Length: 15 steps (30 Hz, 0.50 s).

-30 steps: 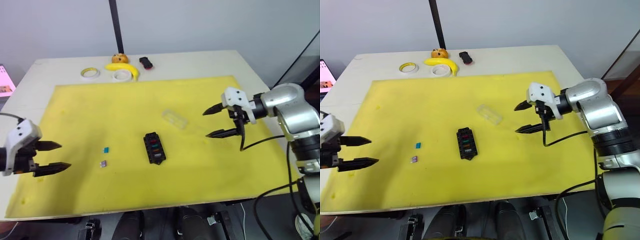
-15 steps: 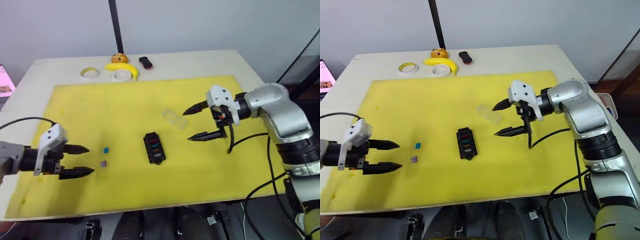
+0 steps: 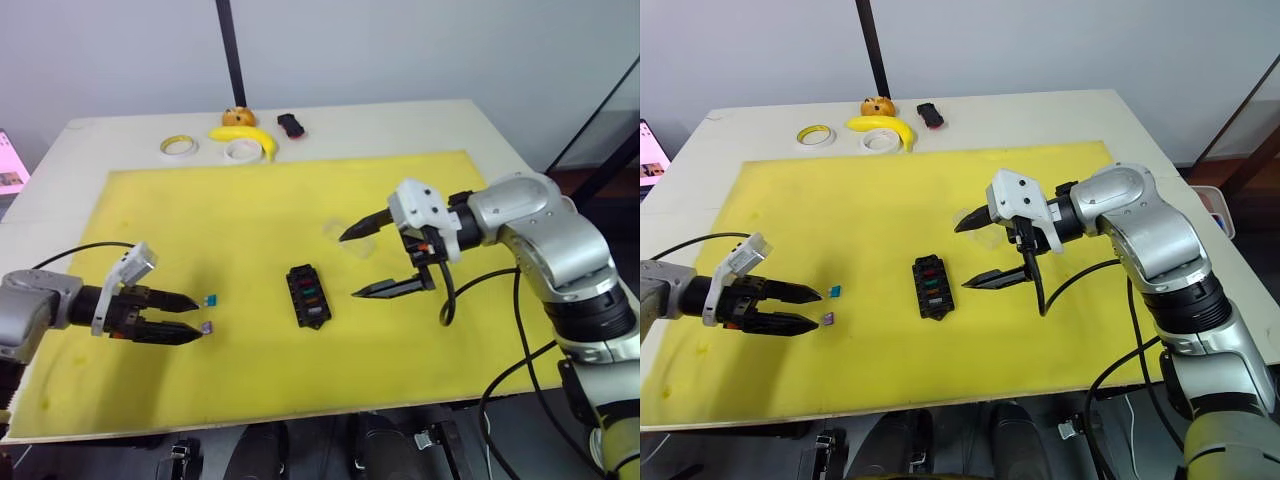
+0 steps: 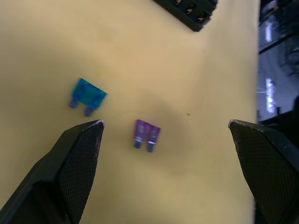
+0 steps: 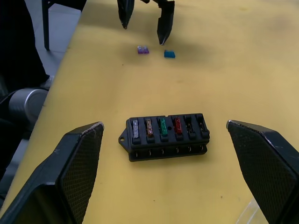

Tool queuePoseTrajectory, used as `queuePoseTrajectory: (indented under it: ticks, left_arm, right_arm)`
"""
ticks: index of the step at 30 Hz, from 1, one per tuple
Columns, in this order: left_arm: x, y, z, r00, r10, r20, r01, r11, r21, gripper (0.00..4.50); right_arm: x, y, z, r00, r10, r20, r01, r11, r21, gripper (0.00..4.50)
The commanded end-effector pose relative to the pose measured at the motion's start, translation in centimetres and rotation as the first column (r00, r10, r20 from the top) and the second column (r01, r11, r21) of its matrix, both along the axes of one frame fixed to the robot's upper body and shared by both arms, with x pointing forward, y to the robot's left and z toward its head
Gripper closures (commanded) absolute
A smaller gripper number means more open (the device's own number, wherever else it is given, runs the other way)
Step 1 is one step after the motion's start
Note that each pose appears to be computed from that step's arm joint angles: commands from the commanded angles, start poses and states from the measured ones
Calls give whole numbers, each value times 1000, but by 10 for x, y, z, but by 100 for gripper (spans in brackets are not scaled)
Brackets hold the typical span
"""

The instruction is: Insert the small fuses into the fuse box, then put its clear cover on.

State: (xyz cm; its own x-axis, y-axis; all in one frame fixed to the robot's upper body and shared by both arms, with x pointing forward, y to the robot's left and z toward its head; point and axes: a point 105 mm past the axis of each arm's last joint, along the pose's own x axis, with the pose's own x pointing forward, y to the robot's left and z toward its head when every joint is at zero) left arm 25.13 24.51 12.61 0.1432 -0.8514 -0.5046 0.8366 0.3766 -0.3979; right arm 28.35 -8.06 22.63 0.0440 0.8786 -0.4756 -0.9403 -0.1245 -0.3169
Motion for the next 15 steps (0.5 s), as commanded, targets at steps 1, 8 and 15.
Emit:
queuePoseTrajectory:
  ticks: [1, 8, 15]
  left_arm:
    - [-6, 7, 1, 1000, -3, -13, 3, 1000, 8, 0]
    - [-12, 8, -23, 1000, -16, -24, 17, 999, 52, 0]
    - [-4, -1, -22, 1000, -11, 1, 11, 1000, 5, 0]
  right_arm:
    - [-4, 8, 9, 998, 29, 51, -29, 1000, 1, 2]
    - [0, 10, 9, 997, 50, 67, -49, 999, -5, 2]
    - [-2, 11, -1, 995, 67, 75, -64, 997, -35, 2]
